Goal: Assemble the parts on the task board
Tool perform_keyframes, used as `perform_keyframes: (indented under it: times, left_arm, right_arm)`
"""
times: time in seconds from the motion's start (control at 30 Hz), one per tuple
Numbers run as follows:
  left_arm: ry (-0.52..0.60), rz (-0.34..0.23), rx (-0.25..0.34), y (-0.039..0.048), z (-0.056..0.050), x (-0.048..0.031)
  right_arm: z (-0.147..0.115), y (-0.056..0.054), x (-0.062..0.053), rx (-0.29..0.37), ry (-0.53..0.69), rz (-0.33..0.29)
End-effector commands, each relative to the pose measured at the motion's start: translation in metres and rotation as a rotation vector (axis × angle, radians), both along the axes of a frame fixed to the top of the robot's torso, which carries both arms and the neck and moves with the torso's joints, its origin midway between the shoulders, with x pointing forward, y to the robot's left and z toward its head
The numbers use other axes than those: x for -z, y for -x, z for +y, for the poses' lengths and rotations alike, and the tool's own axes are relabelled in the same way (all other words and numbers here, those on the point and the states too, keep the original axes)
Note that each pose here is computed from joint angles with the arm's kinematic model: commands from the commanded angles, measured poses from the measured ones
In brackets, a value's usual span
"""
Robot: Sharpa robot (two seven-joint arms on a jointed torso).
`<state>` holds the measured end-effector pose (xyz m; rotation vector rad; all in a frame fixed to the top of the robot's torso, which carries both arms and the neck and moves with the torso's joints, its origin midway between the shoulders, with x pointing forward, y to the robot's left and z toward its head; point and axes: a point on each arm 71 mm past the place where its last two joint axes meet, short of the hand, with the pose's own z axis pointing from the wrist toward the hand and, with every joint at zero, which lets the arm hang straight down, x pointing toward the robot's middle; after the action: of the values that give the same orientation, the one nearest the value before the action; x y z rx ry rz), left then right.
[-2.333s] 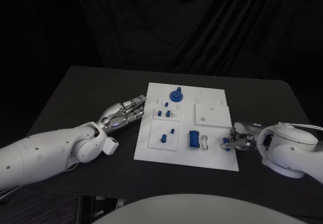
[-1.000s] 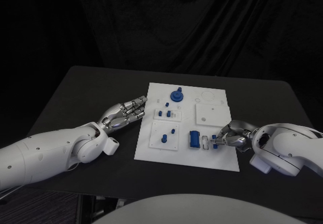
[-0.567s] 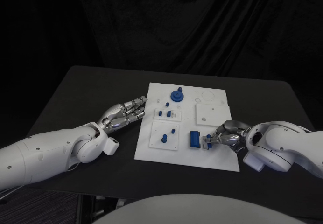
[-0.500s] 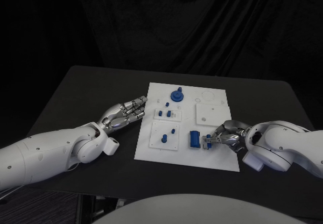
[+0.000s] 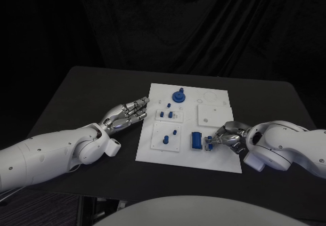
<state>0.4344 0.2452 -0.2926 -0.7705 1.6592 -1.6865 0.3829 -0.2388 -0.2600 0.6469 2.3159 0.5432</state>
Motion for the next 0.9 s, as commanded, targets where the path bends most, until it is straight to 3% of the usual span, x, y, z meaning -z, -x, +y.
perform_keyframes:
  times: [0.03, 0.9]
  left_arm:
    - [0.053, -0.046, 0.013, 0.0010, -0.0018, -0.0045]
    - [0.054, -0.041, 0.018, 0.0003, -0.0028, -0.0035]
  right_arm:
    - [-0.0003, 0.0010, 0.0025, -0.012, 0.016, 0.036]
    - [0.0040, 0.0014, 0.0052, -0.044, 0.018, 0.058]
